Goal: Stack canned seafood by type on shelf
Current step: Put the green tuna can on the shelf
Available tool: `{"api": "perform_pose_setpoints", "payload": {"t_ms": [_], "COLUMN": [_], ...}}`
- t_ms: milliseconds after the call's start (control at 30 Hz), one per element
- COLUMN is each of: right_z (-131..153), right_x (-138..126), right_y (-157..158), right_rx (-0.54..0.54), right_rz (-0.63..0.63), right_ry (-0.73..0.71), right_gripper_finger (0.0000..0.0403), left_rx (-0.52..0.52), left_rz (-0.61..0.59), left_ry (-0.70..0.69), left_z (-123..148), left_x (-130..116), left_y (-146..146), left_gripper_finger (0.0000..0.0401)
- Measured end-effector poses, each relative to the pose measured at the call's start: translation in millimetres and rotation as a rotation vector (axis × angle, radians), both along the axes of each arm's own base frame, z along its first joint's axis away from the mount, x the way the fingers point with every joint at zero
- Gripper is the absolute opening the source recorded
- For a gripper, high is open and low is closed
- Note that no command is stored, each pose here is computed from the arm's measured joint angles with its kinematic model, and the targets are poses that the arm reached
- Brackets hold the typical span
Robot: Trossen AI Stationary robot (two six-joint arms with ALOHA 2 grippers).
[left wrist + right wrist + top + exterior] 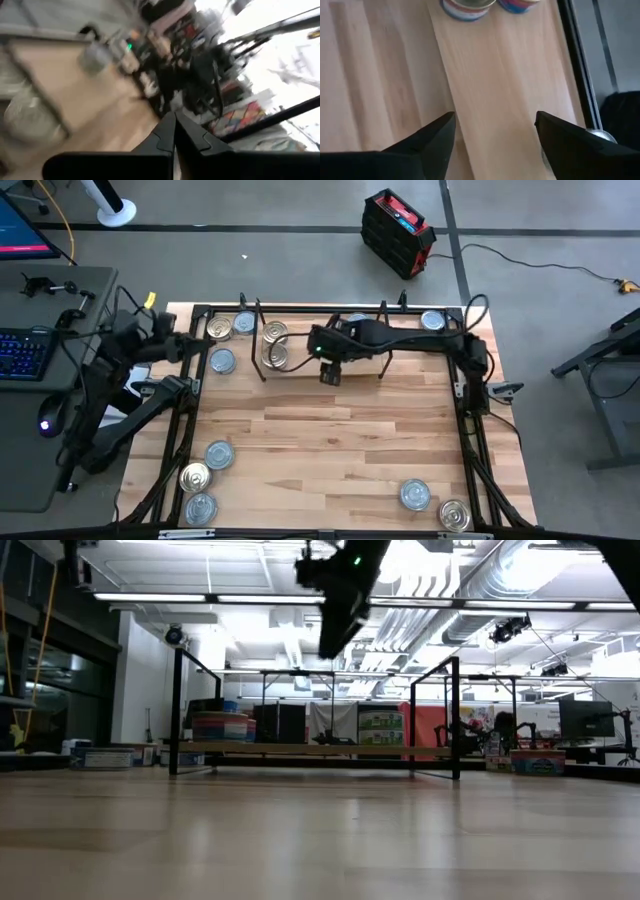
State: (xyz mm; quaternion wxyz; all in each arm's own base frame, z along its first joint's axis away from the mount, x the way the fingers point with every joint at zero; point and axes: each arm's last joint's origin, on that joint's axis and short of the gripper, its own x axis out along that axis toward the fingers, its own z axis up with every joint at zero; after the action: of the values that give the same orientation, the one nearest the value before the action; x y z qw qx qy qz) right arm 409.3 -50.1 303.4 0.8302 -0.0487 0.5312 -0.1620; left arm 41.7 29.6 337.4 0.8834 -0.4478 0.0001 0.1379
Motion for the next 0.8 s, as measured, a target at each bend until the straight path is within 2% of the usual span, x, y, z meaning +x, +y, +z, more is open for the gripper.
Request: {"api": "perform_pose_setpoints", "payload": {"t_ms": [100, 200, 300, 400, 500, 600, 700, 800], "right_z": [20, 34, 45, 56, 64, 74, 81, 79], "right_x": [-11, -20, -30, -41, -52, -69, -85, -94], "right_y": [2, 2, 2, 3, 4, 9, 24, 52], "right_rx": [0.008, 0.011, 0.019, 0.039, 0.06, 0.107, 0.163, 0.237], "right_rz": [-0.038, -0.092, -0.154, -0.208, -0.245, -0.279, -0.289, -0.247], "right_ry": [-0.062, -0.11, -0.142, -0.171, -0.168, -0.152, -0.108, -0.063], "right_gripper_finger": [0.0262, 0.0261, 0.0261, 0.0261, 0.0261, 0.0261, 0.0261, 0.0259], "left_rx": [0.07, 0.09, 0.079, 0.059, 0.057, 0.079, 0.103, 0.152], "left_rz": [0.018, 0.003, -0.088, -0.2, -0.347, -0.507, -0.615, -0.674], "left_ry": [-0.104, -0.157, -0.166, -0.132, -0.068, 0.027, 0.162, 0.191], "left_z": [13, 21, 22, 13, -3, -21, -39, -43], "left_x": [9, 26, 57, 103, 148, 173, 181, 177], "left_y": [12, 30, 45, 45, 21, -18, -55, -83], "left_gripper_finger": [0.0, 0.0, 0.0, 0.0, 0.0, 0.0, 0.0, 0.0]}}
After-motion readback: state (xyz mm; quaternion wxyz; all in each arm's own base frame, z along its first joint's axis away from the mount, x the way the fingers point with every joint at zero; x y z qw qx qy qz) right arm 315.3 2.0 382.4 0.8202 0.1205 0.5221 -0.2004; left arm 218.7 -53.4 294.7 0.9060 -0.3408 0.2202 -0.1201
